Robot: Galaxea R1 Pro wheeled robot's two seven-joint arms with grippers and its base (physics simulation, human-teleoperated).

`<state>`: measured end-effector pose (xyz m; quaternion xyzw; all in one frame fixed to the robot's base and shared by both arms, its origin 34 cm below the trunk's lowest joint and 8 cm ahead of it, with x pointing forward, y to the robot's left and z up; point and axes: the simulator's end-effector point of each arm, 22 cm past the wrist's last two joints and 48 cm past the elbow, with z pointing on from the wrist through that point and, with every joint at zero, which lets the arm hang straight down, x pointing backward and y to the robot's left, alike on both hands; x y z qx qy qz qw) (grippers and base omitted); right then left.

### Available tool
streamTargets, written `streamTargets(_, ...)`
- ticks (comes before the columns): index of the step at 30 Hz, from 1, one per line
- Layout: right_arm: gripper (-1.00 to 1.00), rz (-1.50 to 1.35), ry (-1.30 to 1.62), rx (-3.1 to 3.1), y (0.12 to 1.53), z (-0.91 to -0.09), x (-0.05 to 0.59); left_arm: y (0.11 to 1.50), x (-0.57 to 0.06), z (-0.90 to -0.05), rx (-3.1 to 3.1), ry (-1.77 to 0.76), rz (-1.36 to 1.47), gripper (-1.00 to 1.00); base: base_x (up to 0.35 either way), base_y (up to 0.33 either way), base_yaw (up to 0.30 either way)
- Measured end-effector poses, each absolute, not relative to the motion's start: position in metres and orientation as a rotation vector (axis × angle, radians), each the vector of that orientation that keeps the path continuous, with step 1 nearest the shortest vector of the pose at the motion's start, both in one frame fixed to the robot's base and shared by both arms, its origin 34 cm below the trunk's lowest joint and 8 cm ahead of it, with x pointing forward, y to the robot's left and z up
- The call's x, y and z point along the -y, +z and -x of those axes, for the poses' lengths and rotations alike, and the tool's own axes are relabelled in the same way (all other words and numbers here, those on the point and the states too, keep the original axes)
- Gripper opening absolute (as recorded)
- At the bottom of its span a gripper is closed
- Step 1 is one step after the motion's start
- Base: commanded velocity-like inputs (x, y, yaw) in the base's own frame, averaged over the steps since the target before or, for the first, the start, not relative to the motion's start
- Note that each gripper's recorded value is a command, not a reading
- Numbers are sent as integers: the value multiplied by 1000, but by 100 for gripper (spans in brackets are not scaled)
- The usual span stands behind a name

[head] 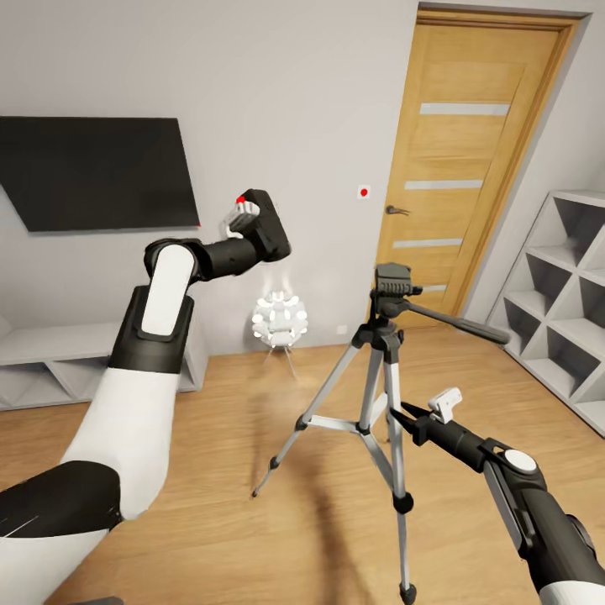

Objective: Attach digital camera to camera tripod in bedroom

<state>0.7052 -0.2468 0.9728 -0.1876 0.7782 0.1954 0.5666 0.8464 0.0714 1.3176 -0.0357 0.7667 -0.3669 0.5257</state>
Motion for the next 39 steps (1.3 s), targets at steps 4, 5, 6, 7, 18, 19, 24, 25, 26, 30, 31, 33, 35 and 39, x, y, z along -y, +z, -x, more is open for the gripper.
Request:
streamTargets(4,-100,441,446,-1815,979,-711,250,1316,-76,-846,-1812,-905,115,-100,0,0,0)
streamTargets(5,-100,447,442,-1820,978,-711,250,1317,-76,-846,-1806,-907,119,-100,0,0,0)
streamTargets(6,-100,448,441,-1820,978,-711,250,1318,-77,-846,-1804,-907,121,-100,0,0,0)
streamTargets(7,-100,448,441,-1820,978,-711,250,1318,-77,-846,-1804,-907,121,-100,0,0,0)
streamTargets(18,-100,448,441,-1820,978,-711,250,1318,-77,-846,-1804,-907,121,-100,0,0,0)
streamTargets(19,-100,455,436,-1816,979,-711,249,1317,-80,-847,-1799,-907,134,-100,0,0,0)
streamTargets(24,-100,473,412,-1800,984,-711,256,1322,-82,-845,-1761,-930,148,-100,0,0,0)
streamTargets(25,-100,475,411,-1799,984,-711,256,1323,-82,-845,-1754,-933,150,-100,0,0,0)
streamTargets(26,-100,475,411,-1798,984,-711,256,1332,-86,-848,-1711,-938,174,-100,0,0,0)
streamTargets(30,-100,476,410,-1797,984,-711,256,1335,-85,-848,-1703,-942,173,-100,0,0,0)
streamTargets(31,-100,476,410,-1797,984,-711,256,1335,-86,-848,-1702,-942,173,-100,0,0,0)
streamTargets(33,-100,477,410,-1797,984,-711,256,1336,-85,-848,-1701,-942,173,-100,0,0,0)
streamTargets(35,-100,479,412,-1800,985,-711,257,1337,-85,-848,-1699,-945,170,-100,0,0,0)
streamTargets(39,-100,488,411,-1802,988,-710,257,1339,-84,-848,-1693,-950,164,-100,0,0,0)
